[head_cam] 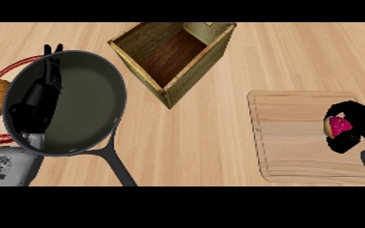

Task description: Pick the cupcake from the cutting board and place it in the basket

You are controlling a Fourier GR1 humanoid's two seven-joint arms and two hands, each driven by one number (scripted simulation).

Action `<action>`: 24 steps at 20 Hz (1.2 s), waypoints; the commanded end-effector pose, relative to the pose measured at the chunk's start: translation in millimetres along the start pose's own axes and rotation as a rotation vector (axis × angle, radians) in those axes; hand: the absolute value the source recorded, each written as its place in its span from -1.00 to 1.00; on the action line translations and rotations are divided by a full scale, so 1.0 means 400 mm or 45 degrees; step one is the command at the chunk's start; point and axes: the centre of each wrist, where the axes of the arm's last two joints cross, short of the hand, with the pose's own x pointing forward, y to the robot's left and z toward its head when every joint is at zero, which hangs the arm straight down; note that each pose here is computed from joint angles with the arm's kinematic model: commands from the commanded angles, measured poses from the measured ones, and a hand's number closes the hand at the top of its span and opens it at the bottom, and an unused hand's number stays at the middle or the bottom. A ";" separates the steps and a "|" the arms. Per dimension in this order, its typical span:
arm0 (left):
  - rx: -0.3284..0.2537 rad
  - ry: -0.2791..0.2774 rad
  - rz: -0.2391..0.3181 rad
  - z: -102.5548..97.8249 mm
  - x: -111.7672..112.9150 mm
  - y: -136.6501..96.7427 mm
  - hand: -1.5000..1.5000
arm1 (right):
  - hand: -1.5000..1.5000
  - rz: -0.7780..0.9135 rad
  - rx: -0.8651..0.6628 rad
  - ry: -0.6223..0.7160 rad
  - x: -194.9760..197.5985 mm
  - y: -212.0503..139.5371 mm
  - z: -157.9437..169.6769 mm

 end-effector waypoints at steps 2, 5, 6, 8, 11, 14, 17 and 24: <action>-0.059 -0.017 -0.017 0.006 0.008 0.026 0.00 | 1.00 -0.066 -0.254 0.117 0.164 -0.005 0.104; -0.036 0.004 -0.005 0.019 0.000 0.038 0.00 | 1.00 -0.101 -0.393 0.211 0.218 0.006 0.182; -0.028 0.002 -0.010 -0.003 0.006 0.005 0.00 | 1.00 -0.114 -0.466 0.216 0.242 -0.025 0.213; -0.065 0.003 0.000 0.025 0.012 0.008 0.00 | 1.00 -0.151 -0.588 0.215 0.259 -0.063 0.265; -0.062 -0.008 -0.002 0.007 0.010 0.023 0.00 | 1.00 -0.381 -0.867 0.100 0.288 -0.136 0.339; -0.063 -0.003 -0.003 0.016 0.007 -0.003 0.00 | 1.00 -0.639 -1.019 -0.123 0.331 -0.189 0.441; -0.081 -0.015 -0.019 0.019 0.004 -0.019 0.00 | 1.00 -0.797 -1.114 -0.310 0.357 -0.252 0.516; -0.100 -0.019 0.005 -0.003 0.011 -0.040 0.00 | 1.00 -0.762 -1.195 -0.494 0.523 -0.427 0.668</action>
